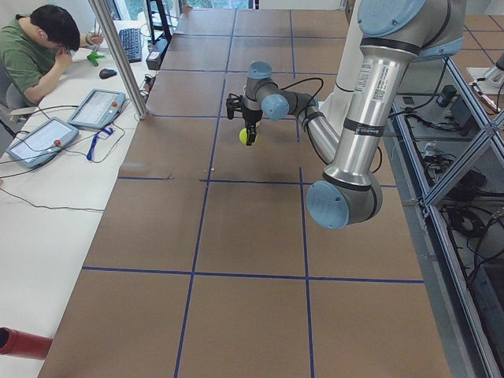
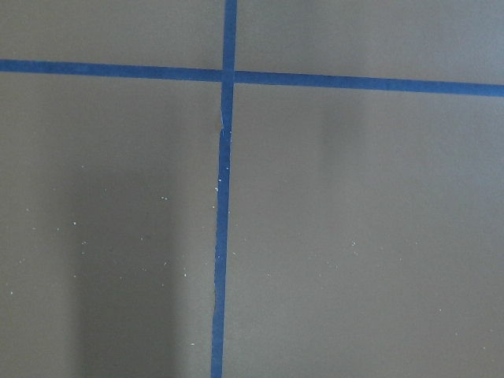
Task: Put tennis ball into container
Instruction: 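Lift the ball with the left gripper and carry it over the cup, then lower the ball into the clear cup and open the left gripper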
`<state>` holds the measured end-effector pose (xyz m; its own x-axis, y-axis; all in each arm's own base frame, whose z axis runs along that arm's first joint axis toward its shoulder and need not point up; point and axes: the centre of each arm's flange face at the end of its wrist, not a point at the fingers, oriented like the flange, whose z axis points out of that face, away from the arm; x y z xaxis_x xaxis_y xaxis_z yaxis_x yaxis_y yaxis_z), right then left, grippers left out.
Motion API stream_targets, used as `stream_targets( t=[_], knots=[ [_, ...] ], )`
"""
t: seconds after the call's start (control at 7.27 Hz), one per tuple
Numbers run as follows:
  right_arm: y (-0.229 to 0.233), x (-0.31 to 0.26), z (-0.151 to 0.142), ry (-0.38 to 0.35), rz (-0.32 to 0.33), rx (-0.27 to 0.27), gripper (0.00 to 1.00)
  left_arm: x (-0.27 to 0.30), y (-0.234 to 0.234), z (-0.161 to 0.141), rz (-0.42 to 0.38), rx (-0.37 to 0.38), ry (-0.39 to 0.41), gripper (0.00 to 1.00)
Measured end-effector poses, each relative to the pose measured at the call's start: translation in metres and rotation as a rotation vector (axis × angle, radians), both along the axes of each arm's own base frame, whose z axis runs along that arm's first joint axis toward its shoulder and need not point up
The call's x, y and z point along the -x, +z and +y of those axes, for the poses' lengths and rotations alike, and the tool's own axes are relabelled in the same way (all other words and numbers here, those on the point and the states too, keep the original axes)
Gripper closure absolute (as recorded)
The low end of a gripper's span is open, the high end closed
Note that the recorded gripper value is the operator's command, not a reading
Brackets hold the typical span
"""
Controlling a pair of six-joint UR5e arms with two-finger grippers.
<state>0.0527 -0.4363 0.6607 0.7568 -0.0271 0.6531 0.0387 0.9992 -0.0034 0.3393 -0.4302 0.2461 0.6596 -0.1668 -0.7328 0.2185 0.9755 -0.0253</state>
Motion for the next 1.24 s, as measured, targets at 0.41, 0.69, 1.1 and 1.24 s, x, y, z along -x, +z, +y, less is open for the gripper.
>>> stream_targets(
  t=[0.41,0.69,1.1,1.24],
  knots=[
    [0.000,0.000,0.000,0.000,0.000,-0.001,0.00,-0.009,-0.094,0.000,0.058,0.072,0.024,0.90],
    [0.000,0.000,0.000,0.000,0.000,0.000,0.00,-0.027,-0.141,-0.003,0.098,0.127,-0.010,0.87],
    [0.000,0.000,0.000,0.000,0.000,0.000,0.00,-0.088,-0.174,-0.007,0.083,0.193,0.007,0.87],
    [0.000,0.000,0.000,0.000,0.000,0.000,0.00,-0.100,-0.181,-0.009,0.079,0.202,0.011,0.85]
  ],
)
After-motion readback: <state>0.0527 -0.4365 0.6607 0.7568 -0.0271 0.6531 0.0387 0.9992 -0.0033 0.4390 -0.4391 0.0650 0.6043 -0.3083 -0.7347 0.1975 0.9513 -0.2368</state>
